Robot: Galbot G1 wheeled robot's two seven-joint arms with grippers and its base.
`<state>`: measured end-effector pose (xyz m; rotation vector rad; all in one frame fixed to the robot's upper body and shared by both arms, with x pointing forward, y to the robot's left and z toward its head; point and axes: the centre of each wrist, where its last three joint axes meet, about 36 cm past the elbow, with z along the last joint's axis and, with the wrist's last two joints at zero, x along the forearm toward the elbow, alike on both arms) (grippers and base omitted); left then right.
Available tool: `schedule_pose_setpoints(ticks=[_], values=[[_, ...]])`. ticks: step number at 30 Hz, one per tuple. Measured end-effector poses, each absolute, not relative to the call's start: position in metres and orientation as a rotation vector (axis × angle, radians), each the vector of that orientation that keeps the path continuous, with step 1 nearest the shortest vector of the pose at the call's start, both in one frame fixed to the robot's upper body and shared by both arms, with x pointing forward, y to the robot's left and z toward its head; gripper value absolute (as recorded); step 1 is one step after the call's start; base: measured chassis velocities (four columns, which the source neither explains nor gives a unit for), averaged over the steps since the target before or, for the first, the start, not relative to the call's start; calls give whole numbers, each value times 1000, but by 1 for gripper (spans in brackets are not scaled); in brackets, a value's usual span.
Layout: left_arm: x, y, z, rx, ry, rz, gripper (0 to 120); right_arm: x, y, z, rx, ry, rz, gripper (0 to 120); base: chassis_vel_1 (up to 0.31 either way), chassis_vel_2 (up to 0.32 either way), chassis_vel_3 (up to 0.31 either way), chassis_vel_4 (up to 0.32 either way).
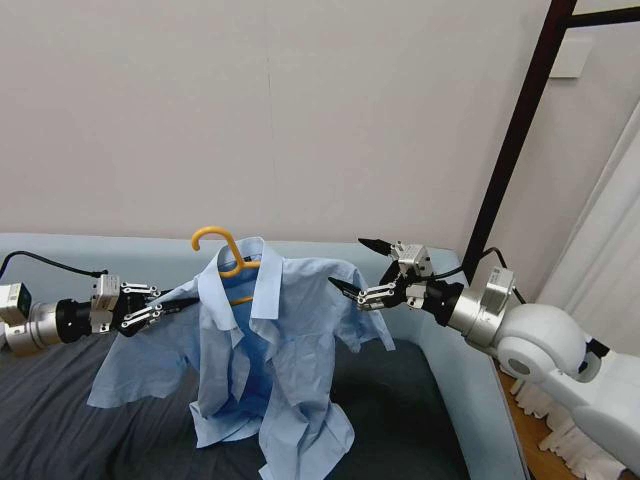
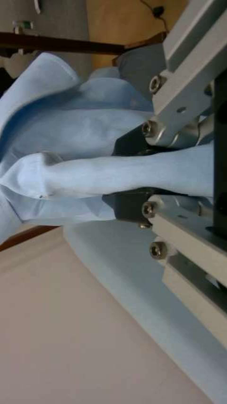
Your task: Pick up the clothes from the sofa and hang them on the clothes hanger.
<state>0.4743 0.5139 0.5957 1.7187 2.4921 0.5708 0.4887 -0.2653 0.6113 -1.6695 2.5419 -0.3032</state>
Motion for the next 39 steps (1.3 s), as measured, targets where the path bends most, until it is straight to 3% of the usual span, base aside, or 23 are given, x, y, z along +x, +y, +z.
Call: schedule_pose_setpoints(ticks=[13,17,30,32,35,39], values=[[470,502,586,1847,2442,628,7,525,-263,580,-1974,2410,-396,100,0,0,0,0],[470,502,585,1869,2432,644,7,534,-267,584,-2106,2352,-439,90,0,0,0,0],[470,496,591,1891,2405,660,7,549,-260,581,-2219,2326,-578,39,0,0,0,0],[470,496,591,1892,2404,661,7,550,-259,581,-2224,2323,-580,38,0,0,0,0],[470,498,590,1892,2410,663,7,554,-259,582,-2276,2289,-586,21,0,0,0,0],[471,501,589,1888,2413,666,7,556,-258,582,-2293,2277,-588,7,0,0,0,0]])
